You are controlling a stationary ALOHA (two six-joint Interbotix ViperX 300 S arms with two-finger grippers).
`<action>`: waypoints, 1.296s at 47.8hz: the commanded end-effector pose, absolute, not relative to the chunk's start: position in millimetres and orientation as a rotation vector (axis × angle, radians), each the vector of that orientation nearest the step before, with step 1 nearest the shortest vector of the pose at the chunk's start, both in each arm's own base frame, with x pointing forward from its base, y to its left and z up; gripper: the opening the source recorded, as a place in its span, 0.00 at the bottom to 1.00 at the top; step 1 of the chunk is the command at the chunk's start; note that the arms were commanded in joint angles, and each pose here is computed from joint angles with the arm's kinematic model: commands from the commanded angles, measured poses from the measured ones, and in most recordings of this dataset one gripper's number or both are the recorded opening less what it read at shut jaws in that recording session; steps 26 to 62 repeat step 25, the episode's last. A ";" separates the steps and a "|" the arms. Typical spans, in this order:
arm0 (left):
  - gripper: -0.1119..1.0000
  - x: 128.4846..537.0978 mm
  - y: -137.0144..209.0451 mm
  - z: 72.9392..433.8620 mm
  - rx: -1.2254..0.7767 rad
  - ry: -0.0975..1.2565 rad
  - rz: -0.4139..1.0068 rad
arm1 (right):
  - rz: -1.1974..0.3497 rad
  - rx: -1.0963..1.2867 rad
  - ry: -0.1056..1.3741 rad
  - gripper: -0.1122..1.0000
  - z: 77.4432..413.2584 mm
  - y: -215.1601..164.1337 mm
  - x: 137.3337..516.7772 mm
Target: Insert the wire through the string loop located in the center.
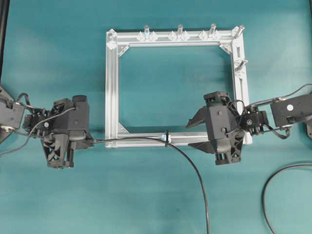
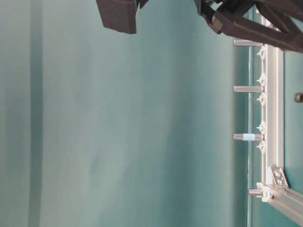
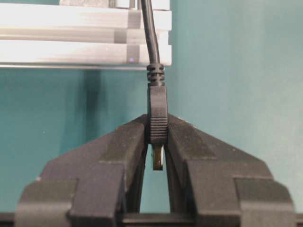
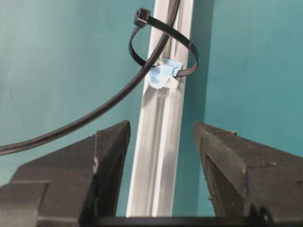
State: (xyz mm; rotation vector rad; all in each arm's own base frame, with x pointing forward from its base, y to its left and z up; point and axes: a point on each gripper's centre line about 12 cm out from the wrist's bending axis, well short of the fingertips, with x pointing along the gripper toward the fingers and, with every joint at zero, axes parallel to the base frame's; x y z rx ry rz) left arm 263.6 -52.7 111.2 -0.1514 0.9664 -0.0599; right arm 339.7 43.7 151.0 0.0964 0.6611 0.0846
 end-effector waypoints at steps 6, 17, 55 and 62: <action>0.44 271.9 -56.5 121.5 -0.151 0.963 -0.068 | 0.090 0.098 0.631 0.63 161.0 45.0 341.1; 0.65 274.3 -56.9 126.3 -0.149 0.949 -0.073 | 0.091 0.098 0.629 0.63 161.1 45.0 341.2; 0.65 275.8 -57.2 135.2 -0.152 0.920 -0.078 | 0.090 0.099 0.629 0.63 161.1 45.0 341.3; 0.65 275.8 -57.2 135.2 -0.152 0.920 -0.078 | 0.090 0.099 0.629 0.63 161.1 45.0 341.3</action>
